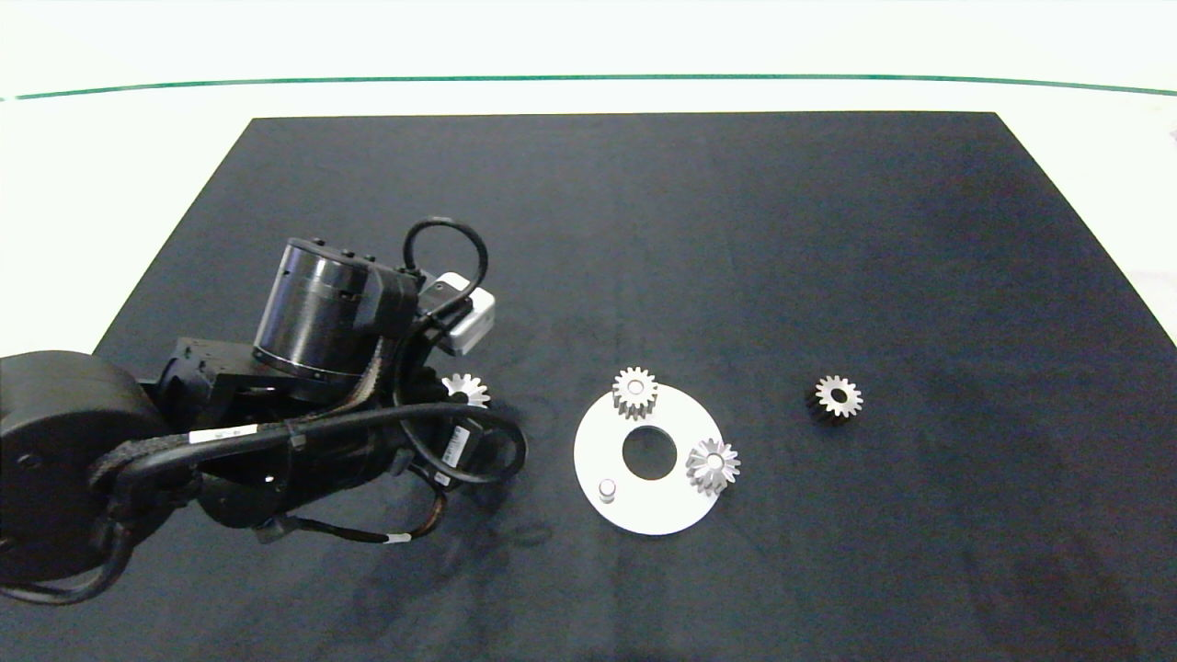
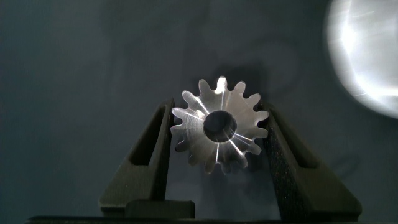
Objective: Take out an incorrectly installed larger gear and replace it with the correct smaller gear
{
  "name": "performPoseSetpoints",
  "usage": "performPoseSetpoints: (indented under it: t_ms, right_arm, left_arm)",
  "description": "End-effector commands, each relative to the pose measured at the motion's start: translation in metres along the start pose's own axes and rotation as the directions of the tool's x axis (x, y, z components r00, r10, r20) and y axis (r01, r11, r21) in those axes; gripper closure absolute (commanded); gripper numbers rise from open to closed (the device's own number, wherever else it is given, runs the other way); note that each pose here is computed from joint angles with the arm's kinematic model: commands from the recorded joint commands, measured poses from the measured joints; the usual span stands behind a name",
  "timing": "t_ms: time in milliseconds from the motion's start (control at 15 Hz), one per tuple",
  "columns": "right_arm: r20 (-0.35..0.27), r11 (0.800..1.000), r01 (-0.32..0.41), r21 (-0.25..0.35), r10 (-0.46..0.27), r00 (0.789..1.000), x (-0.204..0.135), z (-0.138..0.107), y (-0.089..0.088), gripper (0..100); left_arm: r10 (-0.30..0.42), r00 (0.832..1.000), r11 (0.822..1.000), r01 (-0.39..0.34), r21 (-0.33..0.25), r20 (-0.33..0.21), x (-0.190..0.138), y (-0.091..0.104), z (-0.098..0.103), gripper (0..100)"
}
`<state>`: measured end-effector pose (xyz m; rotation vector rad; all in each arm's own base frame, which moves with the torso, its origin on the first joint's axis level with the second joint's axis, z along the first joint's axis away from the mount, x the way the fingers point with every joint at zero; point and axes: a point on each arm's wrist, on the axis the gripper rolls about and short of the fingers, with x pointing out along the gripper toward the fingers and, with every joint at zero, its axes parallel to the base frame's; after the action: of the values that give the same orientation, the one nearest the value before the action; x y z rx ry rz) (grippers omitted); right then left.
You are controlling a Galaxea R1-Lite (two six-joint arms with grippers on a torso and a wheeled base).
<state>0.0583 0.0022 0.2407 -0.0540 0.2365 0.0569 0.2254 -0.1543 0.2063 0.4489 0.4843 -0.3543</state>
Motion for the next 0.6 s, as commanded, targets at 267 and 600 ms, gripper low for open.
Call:
performPoseSetpoints:
  t_ms: [267, 600]
  right_arm:
    - [0.0, 1.0, 0.0, 0.0, 0.0, 1.0, -0.001, 0.0, 0.0, 0]
    - [0.0, 1.0, 0.0, 0.0, 0.0, 1.0, -0.001, -0.001, 0.0, 0]
  left_arm:
    - [0.031, 0.999, 0.997, -0.032, -0.066, -0.026, -0.01, 0.032, -0.021, 75]
    - [0.004, 0.999, 0.997, -0.009, -0.081, -0.054, -0.005, 0.034, -0.031, 75]
